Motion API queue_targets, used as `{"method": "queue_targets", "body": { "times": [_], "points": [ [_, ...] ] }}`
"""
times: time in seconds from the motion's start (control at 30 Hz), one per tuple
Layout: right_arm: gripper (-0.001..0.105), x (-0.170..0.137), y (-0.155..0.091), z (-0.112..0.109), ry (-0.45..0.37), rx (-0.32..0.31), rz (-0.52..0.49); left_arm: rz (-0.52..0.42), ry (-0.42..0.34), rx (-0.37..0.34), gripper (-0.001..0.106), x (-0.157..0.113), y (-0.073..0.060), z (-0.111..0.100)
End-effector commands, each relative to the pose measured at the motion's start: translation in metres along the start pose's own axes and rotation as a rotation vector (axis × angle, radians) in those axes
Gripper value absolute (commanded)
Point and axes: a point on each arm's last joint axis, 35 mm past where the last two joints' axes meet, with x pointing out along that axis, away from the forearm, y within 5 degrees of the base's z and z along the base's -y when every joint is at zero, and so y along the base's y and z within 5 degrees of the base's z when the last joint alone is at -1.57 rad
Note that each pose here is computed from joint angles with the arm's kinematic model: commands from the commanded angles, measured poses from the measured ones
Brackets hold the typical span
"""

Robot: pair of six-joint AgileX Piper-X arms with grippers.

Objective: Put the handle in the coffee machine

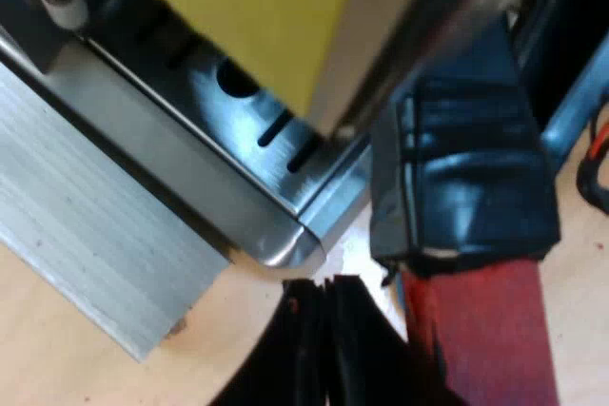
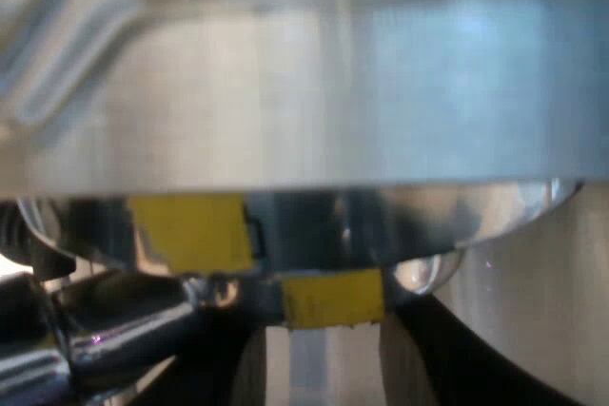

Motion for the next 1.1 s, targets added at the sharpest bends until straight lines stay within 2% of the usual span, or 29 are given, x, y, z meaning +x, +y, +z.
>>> {"method": "queue_targets", "body": {
  "times": [0.03, 0.17, 0.27, 0.33, 0.43, 0.67, 0.83, 1.0, 1.1],
  "points": [
    [0.032, 0.004, -0.007, 0.031, -0.096, 0.119, -0.030, -0.065, -0.021, -0.011, 0.001, -0.001, -0.007, 0.002],
    [0.032, 0.003, -0.007, 0.032, -0.096, 0.119, -0.028, -0.069, -0.013, -0.016, 0.001, 0.000, -0.008, 0.000],
    [0.032, -0.007, -0.002, 0.023, -0.068, 0.083, 0.004, -0.087, 0.006, -0.030, 0.001, 0.003, -0.008, -0.004],
    [0.032, -0.008, -0.002, 0.022, -0.066, 0.081, 0.003, -0.096, 0.027, -0.043, 0.001, 0.010, -0.009, -0.015],
    [0.032, -0.017, -0.006, 0.020, -0.056, 0.066, 0.022, -0.139, 0.009, -0.046, 0.001, 0.011, -0.012, -0.019],
    [0.032, -0.029, -0.019, 0.015, -0.034, 0.039, 0.032, -0.144, 0.001, -0.051, 0.001, 0.010, -0.013, -0.019],
    [0.032, -0.044, -0.023, 0.017, -0.016, 0.007, 0.076, -0.151, 0.001, -0.077, 0.001, 0.010, -0.014, -0.019],
    [0.032, -0.059, -0.026, 0.017, 0.006, 0.044, 0.094, -0.148, -0.006, -0.080, 0.001, 0.007, -0.015, -0.019],
    [0.032, -0.066, -0.027, 0.019, 0.010, 0.040, 0.108, -0.144, -0.014, -0.075, 0.001, 0.005, -0.017, -0.019]
  ]
}}
